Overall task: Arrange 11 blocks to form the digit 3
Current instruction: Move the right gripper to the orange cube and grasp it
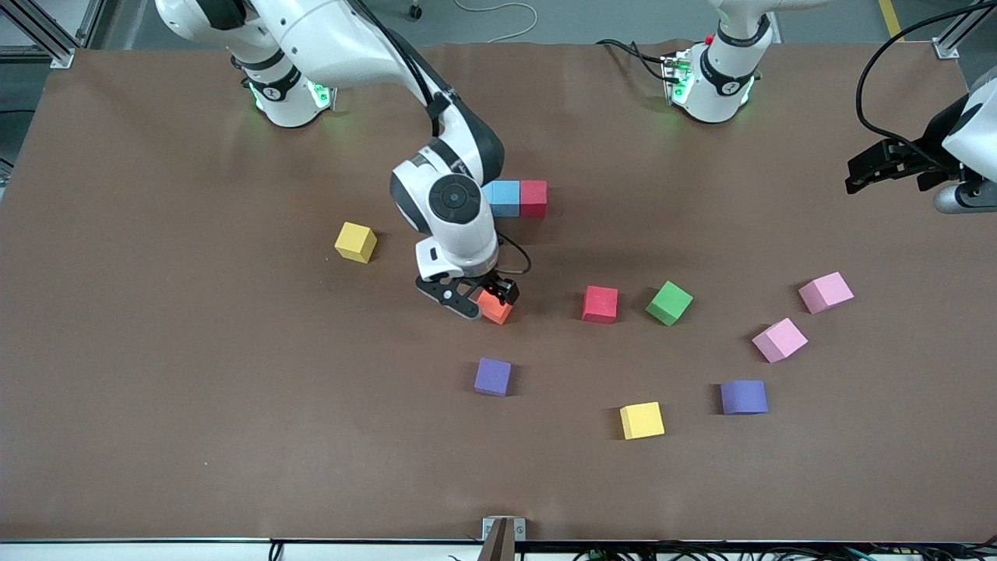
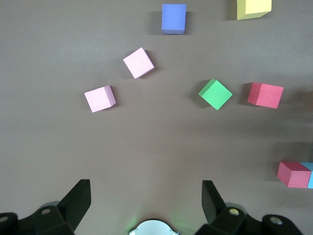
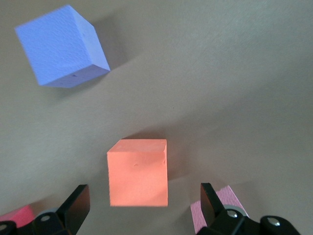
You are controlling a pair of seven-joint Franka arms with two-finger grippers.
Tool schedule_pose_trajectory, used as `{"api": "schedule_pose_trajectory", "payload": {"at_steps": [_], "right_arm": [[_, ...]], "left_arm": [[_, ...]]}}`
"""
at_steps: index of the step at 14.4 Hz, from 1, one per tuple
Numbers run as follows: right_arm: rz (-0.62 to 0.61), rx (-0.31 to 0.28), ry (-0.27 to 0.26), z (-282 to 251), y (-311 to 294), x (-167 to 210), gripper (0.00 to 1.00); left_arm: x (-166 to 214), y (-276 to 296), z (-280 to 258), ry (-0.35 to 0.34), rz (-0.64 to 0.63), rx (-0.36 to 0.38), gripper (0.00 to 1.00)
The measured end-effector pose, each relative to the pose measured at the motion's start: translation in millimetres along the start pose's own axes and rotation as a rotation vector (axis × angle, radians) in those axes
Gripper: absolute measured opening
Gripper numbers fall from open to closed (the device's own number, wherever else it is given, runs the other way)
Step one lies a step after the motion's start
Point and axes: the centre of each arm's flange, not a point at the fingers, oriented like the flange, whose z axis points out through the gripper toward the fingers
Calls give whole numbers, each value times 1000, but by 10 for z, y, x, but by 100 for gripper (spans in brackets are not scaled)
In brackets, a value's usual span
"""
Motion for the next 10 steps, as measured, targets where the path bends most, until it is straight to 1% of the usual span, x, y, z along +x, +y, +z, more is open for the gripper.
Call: {"api": "schedule_pose_trajectory", "payload": {"at_steps": [2, 3, 9, 10], "right_arm": [[13, -14, 8, 175, -8, -9, 100], [16, -11, 15, 243, -15, -5, 100], [63, 30, 38, 499, -91, -127, 100], [64, 33, 39, 531, -98, -153, 99]], "left_arm": [[0, 0, 8, -2, 0, 0, 100], [1, 0, 14, -3, 0, 0, 100], [3, 1, 35, -7, 0, 0, 100], [5, 1, 44, -7, 0, 1, 100]]}}
